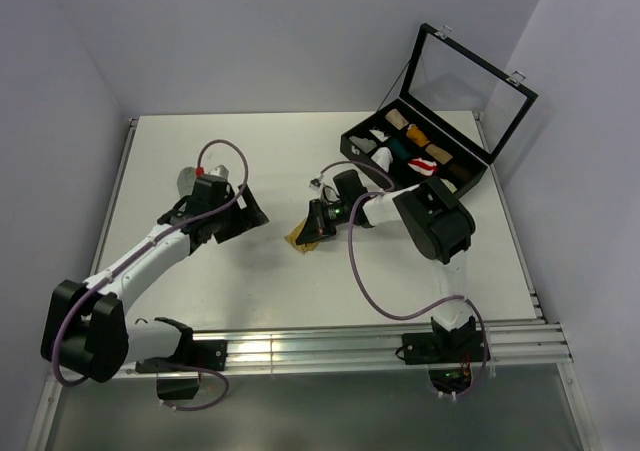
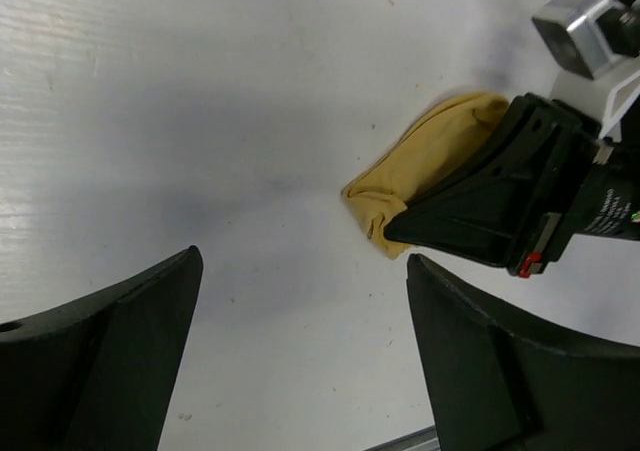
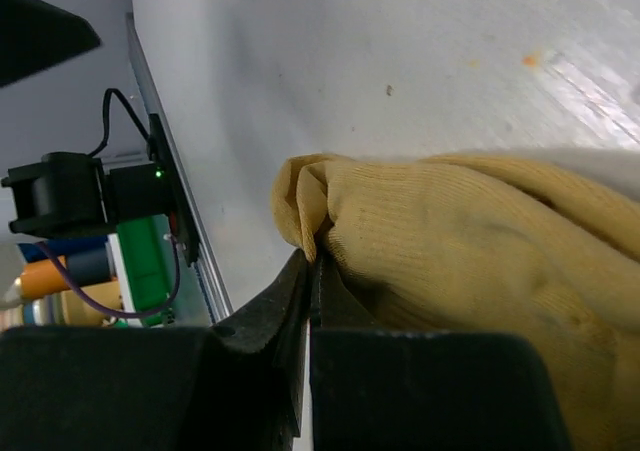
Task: Roll the socks
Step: Roll the sock at the center of the board.
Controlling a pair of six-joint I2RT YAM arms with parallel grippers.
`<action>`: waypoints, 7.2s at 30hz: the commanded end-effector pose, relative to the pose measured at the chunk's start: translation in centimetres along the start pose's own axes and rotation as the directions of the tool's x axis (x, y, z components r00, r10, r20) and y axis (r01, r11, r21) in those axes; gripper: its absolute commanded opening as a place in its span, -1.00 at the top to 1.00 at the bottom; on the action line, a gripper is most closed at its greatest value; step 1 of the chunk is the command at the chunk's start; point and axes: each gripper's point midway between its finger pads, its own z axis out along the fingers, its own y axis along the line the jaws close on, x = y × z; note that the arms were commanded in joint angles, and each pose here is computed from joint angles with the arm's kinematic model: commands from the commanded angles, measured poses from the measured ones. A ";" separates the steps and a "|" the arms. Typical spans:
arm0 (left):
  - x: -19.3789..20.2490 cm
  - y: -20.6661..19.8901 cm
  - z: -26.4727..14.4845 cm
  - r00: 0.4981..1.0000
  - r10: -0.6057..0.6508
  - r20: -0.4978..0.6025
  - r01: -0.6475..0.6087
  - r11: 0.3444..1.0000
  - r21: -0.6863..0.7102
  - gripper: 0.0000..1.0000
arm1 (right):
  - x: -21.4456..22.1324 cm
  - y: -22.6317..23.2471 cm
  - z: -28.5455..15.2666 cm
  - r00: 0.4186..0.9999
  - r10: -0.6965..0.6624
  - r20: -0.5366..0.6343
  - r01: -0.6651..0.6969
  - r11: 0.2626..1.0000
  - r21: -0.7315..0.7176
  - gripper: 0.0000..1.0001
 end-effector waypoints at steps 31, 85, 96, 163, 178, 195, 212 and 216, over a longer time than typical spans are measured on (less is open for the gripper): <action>6.4 -2.9 9.2 0.975 0.102 -0.196 -0.120 0.990 -0.078 -0.43 | -0.5 -2.2 -0.6 0.990 0.139 0.026 -0.139 0.990 -0.007 1.00; 8.7 0.5 10.2 0.951 0.183 -0.248 -0.254 0.921 -0.294 -0.09 | -3.8 3.5 -4.8 0.976 -0.129 0.175 0.111 0.988 0.108 0.24; 8.8 0.1 10.3 0.948 0.190 -0.255 -0.260 0.925 -0.277 -0.09 | -4.2 3.7 -3.9 0.956 -0.234 0.177 0.193 0.956 0.221 0.28; 7.5 -4.9 10.4 0.974 -0.111 -0.197 0.123 0.991 0.054 -0.28 | -0.2 -7.4 -2.6 0.972 0.216 0.097 -0.234 0.938 0.254 1.00; 10.1 -1.8 13.0 0.958 -0.153 -0.243 0.145 0.988 -0.051 0.22 | -0.5 -7.2 -2.7 0.973 0.211 0.097 -0.229 0.943 0.241 1.00; 6.8 -2.3 9.3 0.975 -0.119 -0.185 0.074 0.969 -0.235 0.99 | -4.2 0.8 -6.7 0.891 -0.392 0.229 0.259 0.853 0.453 0.30; 6.6 -3.7 8.1 0.964 -0.152 -0.218 0.103 0.970 -0.222 0.99 | -1.4 5.9 -2.2 0.551 -0.827 0.115 0.505 0.440 0.743 -0.06; 6.5 -3.7 8.1 0.963 -0.168 -0.213 0.119 0.967 -0.225 0.99 | -1.1 5.5 -1.0 0.530 -0.845 0.069 0.547 0.403 0.734 -0.06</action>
